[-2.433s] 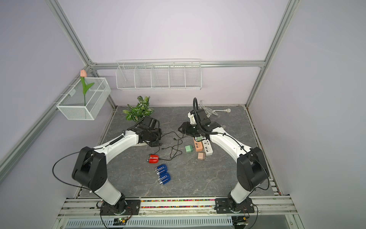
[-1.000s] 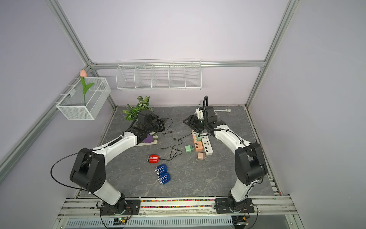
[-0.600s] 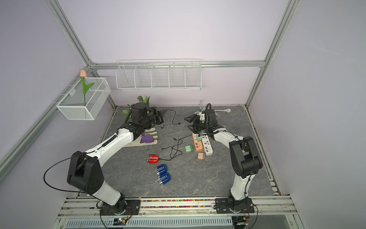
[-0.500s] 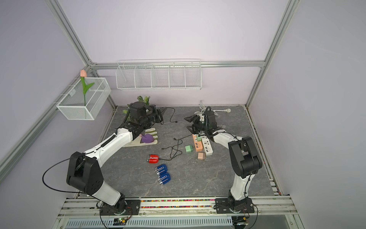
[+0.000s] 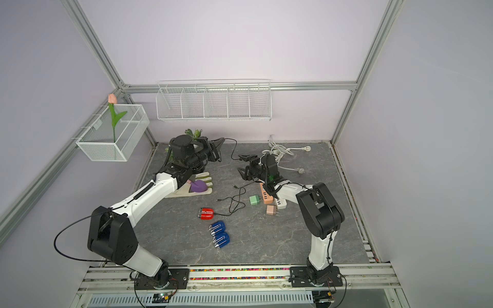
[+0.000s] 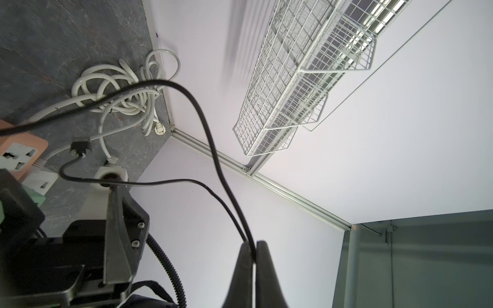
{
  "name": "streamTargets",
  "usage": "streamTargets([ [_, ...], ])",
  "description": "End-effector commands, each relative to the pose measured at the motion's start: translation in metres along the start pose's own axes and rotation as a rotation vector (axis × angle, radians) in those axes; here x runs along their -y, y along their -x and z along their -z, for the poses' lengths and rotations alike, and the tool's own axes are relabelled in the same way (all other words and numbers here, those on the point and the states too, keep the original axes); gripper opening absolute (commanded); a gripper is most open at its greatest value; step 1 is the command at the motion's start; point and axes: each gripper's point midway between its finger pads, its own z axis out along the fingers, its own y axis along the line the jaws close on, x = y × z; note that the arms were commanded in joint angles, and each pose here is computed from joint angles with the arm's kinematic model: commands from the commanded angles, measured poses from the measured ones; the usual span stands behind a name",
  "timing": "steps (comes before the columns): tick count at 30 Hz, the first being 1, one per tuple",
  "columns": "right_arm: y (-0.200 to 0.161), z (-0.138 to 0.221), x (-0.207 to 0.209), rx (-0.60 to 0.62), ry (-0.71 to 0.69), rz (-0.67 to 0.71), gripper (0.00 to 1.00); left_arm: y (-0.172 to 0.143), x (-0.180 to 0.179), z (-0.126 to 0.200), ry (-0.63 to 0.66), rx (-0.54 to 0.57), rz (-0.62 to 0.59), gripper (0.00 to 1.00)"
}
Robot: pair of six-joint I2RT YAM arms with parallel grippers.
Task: Charge the electric shaver
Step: Pick up the charging cable from the center of the board.
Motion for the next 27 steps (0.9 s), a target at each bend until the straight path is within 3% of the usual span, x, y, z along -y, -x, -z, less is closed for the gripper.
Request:
streamTargets([
  [1,0.009,-0.009,-0.029,0.031,0.128,-0.07,0.65,-0.021,0.023,0.013,-0.054,-0.065,0.043,0.0],
  [3,0.011,-0.016,-0.033,0.031,0.158,-0.075,0.53,-0.022,0.021,0.018,-0.053,-0.064,0.048,0.0],
  [5,0.012,-0.022,-0.034,0.027,0.162,-0.078,0.51,-0.022,0.021,0.021,-0.057,-0.061,0.054,0.0],
  [13,-0.006,-0.03,-0.02,-0.018,0.152,-0.139,0.63,-0.021,0.021,0.025,-0.07,-0.054,0.055,0.0],
  [16,-0.013,-0.029,-0.019,-0.027,0.158,-0.156,0.62,-0.022,0.021,0.026,-0.068,-0.054,0.052,0.0],
  [19,-0.016,-0.028,-0.024,-0.028,0.179,-0.16,0.51,-0.022,0.02,0.026,-0.064,-0.053,0.053,0.0],
  [24,-0.01,-0.026,-0.035,-0.007,0.227,-0.15,0.24,-0.021,0.017,0.029,-0.057,-0.047,0.056,0.0],
  [27,-0.004,-0.02,-0.038,0.018,0.241,-0.134,0.16,-0.02,0.016,0.032,-0.055,-0.039,0.056,0.0],
])
